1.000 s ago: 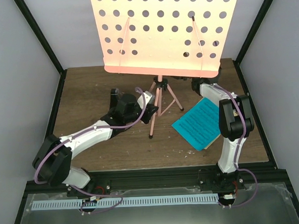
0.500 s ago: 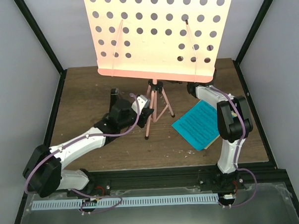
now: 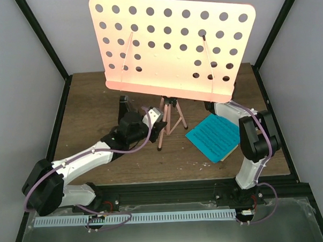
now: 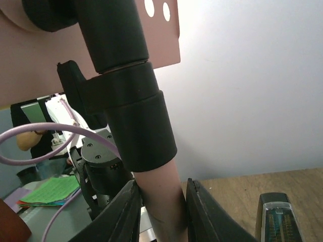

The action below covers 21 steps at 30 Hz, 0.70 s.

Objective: Pack up the instrument practice props

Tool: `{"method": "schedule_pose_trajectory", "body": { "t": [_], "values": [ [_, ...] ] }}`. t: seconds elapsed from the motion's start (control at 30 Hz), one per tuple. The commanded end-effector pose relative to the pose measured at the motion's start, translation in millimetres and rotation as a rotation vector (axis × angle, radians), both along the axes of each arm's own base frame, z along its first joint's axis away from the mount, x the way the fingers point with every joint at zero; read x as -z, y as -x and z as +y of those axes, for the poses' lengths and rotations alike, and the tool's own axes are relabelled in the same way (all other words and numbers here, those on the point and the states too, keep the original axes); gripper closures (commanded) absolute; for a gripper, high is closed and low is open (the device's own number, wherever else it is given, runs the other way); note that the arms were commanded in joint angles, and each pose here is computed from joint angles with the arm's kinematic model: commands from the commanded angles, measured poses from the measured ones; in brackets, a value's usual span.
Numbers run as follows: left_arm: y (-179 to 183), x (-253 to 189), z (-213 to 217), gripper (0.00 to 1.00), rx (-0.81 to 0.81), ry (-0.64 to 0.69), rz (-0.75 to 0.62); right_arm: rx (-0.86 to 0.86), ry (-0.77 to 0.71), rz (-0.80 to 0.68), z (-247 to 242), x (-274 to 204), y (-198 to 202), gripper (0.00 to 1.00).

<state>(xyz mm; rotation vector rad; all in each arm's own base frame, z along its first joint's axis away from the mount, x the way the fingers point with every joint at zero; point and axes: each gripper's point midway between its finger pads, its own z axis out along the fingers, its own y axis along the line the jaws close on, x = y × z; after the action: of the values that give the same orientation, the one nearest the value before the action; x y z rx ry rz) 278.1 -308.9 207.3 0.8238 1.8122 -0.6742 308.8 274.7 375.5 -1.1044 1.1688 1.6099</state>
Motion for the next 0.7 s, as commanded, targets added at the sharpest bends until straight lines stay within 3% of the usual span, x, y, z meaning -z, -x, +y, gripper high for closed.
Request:
{"method": "schedule_pose_trajectory", "body": {
  "t": [0.0,0.37,0.67],
  "values": [
    [4,-73,-4,1.0,0.04,0.164,-0.18,-0.097,0.13,0.025,4,44,14,0.78],
    [23,-58,-14,1.0,0.149,0.172,-0.079,-0.049,0.058,-0.036,-7,24,6,0.49],
    [22,-57,-18,1.0,0.158,0.176,-0.058,-0.052,0.051,-0.142,-5,-2,-1,0.37]
  ]
}}
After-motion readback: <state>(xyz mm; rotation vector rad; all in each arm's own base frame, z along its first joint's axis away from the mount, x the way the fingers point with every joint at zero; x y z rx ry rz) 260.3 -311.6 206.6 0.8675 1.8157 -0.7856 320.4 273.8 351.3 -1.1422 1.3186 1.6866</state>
